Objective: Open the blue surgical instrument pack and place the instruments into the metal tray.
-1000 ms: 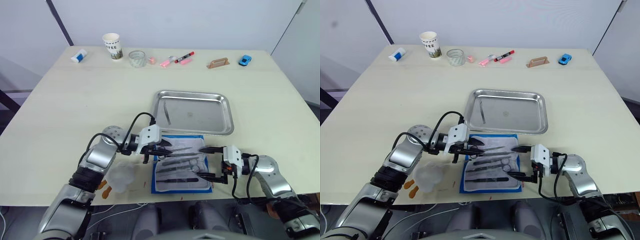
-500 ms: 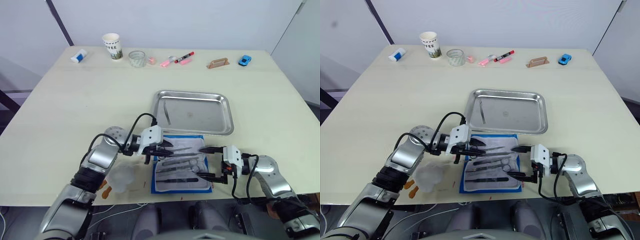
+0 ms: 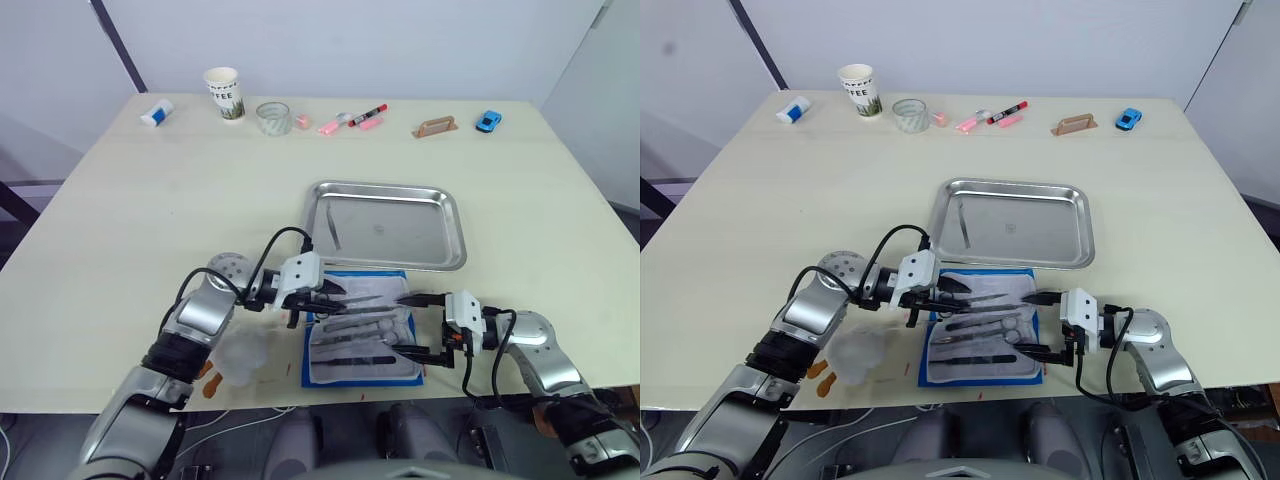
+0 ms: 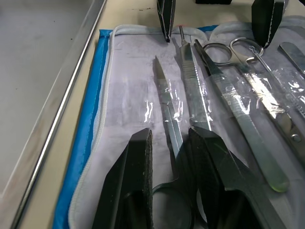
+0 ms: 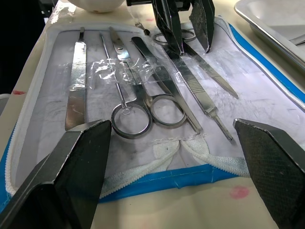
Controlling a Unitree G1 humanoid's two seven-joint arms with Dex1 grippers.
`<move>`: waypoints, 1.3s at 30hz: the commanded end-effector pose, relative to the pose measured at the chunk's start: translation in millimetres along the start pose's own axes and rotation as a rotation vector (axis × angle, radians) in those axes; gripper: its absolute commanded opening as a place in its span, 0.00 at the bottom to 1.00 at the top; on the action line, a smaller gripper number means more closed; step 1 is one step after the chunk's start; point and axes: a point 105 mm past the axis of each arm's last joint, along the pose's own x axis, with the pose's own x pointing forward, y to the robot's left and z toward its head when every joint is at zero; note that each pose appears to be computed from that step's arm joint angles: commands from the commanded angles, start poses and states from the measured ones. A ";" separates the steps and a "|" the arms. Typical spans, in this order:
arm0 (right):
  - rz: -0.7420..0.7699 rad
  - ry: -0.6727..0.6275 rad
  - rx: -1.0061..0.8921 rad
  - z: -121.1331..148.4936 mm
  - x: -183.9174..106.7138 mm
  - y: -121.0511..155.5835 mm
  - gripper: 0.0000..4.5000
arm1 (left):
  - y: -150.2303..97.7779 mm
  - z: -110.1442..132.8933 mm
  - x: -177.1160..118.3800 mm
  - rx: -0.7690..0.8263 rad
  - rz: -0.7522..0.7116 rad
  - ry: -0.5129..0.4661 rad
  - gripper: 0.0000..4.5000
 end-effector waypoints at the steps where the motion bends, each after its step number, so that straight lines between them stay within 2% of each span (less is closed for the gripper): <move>1: 0.036 0.129 0.154 -45.0 4.2 23.8 1.00 | -5.1 -10.0 4.1 -0.028 -0.031 0.030 0.29; 5: 0.036 0.129 0.155 -45.1 4.4 23.7 1.00 | -5.1 -8.3 6.0 -0.025 -0.043 0.024 0.29; 8: 0.033 0.128 0.155 -45.1 4.5 23.1 1.00 | -6.1 -7.2 7.2 -0.027 -0.055 0.018 0.11; 9: 0.032 0.127 0.155 -45.0 4.6 23.1 1.00 | -6.5 -7.2 7.6 -0.027 -0.057 0.018 0.01; 39: 0.045 0.072 0.259 -53.8 8.6 31.9 1.00 | 7.2 1.4 -6.5 0.011 -0.039 0.024 0.01</move>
